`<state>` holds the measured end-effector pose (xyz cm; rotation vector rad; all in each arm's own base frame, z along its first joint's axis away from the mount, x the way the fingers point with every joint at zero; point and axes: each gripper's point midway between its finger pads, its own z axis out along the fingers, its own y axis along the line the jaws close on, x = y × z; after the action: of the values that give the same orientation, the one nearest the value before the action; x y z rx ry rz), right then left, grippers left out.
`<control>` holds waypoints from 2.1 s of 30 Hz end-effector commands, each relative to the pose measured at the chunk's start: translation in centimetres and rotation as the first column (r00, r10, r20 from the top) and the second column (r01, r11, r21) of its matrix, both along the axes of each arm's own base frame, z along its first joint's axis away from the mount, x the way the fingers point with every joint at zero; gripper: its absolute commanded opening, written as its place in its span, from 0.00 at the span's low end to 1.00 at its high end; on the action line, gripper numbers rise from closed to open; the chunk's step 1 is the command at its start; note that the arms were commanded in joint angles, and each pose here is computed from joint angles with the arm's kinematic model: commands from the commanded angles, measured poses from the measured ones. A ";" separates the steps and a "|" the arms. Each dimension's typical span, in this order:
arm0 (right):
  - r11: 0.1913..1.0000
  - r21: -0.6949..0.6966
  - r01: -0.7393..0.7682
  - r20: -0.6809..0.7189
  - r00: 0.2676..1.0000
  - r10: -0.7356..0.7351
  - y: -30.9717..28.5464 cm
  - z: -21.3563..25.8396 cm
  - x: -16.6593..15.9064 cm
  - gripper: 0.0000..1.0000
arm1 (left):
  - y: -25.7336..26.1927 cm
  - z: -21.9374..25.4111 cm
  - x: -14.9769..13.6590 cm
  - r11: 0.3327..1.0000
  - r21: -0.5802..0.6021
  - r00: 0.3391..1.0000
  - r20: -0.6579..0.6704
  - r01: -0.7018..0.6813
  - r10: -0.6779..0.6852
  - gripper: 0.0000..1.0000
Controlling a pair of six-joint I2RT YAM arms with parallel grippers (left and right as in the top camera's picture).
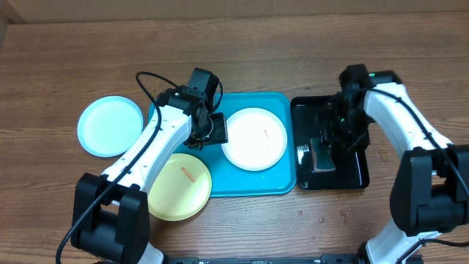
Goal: Clean dirty plates on tray and stack at the side
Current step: 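Reach the right gripper into the black tray and grasp the sponge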
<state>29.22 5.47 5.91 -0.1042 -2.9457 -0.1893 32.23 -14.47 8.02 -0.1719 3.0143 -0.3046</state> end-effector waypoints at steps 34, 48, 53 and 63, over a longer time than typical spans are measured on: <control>0.997 -0.031 -0.067 0.145 0.987 0.071 2.1 -2.5 1.6 0.36 | 0.8 0.6 0.6 0.998 0.057 0.999 0.039 -0.013 0.011 0.58; 0.997 -0.037 -0.068 0.089 0.994 0.071 1.7 -3.6 -0.2 0.38 | 1.0 0.5 0.0 0.998 0.066 1.000 0.016 -0.011 0.010 0.59; 0.998 -0.036 -0.056 0.091 0.994 0.059 1.8 -3.6 -0.1 0.32 | 1.0 0.5 0.1 0.998 0.065 1.000 0.020 -0.011 0.010 0.58; 0.998 -0.043 0.043 0.082 0.996 -0.039 1.8 -3.6 -0.1 0.41 | 0.7 0.5 0.8 0.998 0.056 0.999 0.044 -0.010 0.008 0.58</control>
<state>28.93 7.35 1.84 -0.0907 -3.0127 -0.1345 32.49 -13.54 7.90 -0.1791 3.0013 -0.2231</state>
